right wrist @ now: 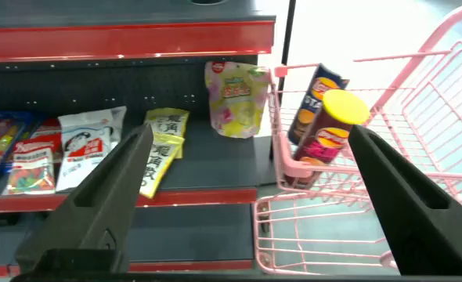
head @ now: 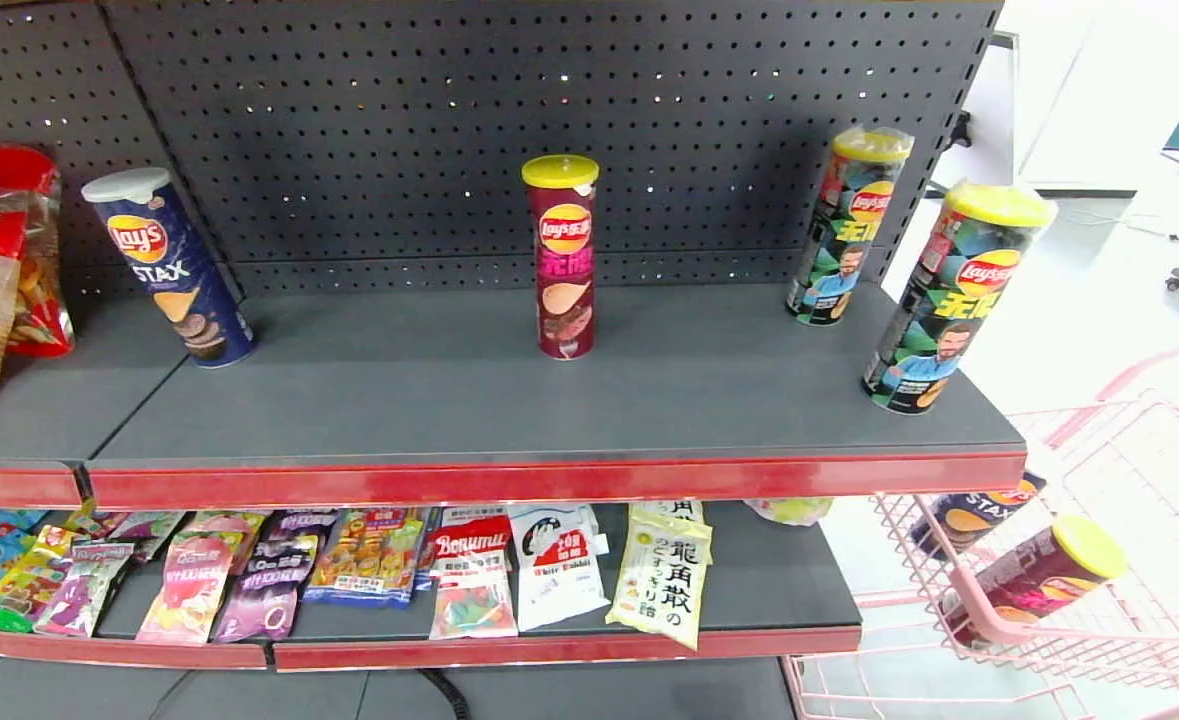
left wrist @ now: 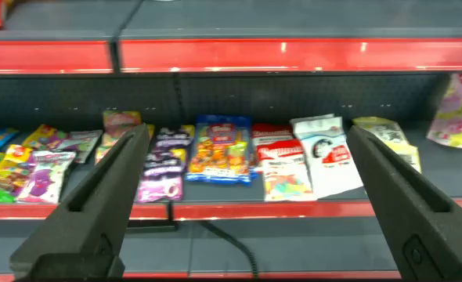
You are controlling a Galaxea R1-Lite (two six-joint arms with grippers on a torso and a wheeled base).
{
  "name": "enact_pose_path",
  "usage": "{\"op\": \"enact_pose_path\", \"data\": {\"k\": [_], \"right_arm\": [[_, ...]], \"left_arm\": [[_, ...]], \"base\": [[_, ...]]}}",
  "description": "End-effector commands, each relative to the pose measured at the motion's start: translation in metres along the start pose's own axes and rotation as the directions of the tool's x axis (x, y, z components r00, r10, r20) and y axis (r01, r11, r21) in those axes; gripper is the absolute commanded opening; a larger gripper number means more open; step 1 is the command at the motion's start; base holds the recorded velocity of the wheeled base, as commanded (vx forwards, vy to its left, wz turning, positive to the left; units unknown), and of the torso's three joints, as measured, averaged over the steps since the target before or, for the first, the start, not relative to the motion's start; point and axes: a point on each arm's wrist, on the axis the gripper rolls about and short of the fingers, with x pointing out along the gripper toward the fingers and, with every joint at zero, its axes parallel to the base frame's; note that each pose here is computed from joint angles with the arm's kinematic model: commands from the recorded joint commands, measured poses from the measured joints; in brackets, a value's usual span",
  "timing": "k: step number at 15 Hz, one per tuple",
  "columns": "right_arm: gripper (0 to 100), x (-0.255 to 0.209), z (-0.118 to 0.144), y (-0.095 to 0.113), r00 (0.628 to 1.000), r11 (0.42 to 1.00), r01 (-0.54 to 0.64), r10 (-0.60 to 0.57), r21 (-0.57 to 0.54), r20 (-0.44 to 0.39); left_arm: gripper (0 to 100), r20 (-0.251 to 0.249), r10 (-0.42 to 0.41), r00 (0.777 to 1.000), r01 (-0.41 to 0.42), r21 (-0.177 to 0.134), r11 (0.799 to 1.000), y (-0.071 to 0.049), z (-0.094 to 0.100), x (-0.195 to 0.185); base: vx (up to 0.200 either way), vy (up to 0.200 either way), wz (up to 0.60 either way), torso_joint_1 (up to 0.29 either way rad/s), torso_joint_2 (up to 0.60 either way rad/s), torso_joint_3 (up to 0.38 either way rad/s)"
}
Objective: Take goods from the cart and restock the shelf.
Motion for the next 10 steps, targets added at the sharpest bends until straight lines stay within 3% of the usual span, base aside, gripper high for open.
{"op": "enact_pose_path", "data": {"k": [1,5,7,10], "right_arm": [[100,0.0001,0.0,0.0,1.0,1.0,0.0,0.0,-0.001,-0.001],[100,0.0001,0.0,0.0,1.0,1.0,0.0,0.0,0.001,-0.001],[100,0.0001,0.0,0.0,1.0,1.0,0.0,0.0,0.001,-0.001],[100,0.0,0.0,0.0,1.0,1.0,0.002,-0.002,0.004,0.0]], "left_arm": [[100,0.0,0.001,1.0,-0.001,0.001,1.0,0.0,0.0,0.0],[100,0.0,0.001,1.0,-0.001,-0.001,1.0,0.0,0.0,0.0],[100,0.0,0.001,1.0,-0.001,-0.001,1.0,0.0,0.0,0.0],[100,0.0,0.001,1.0,-0.001,-0.001,1.0,0.0,0.0,0.0]], "base": [[0.0,-0.2,0.0,0.002,0.0,0.002],[0.0,-0.2,0.0,0.005,0.0,-0.001],[0.0,0.0,0.0,0.0,0.0,0.0],[0.0,0.0,-0.6,0.004,0.0,0.002]]}}
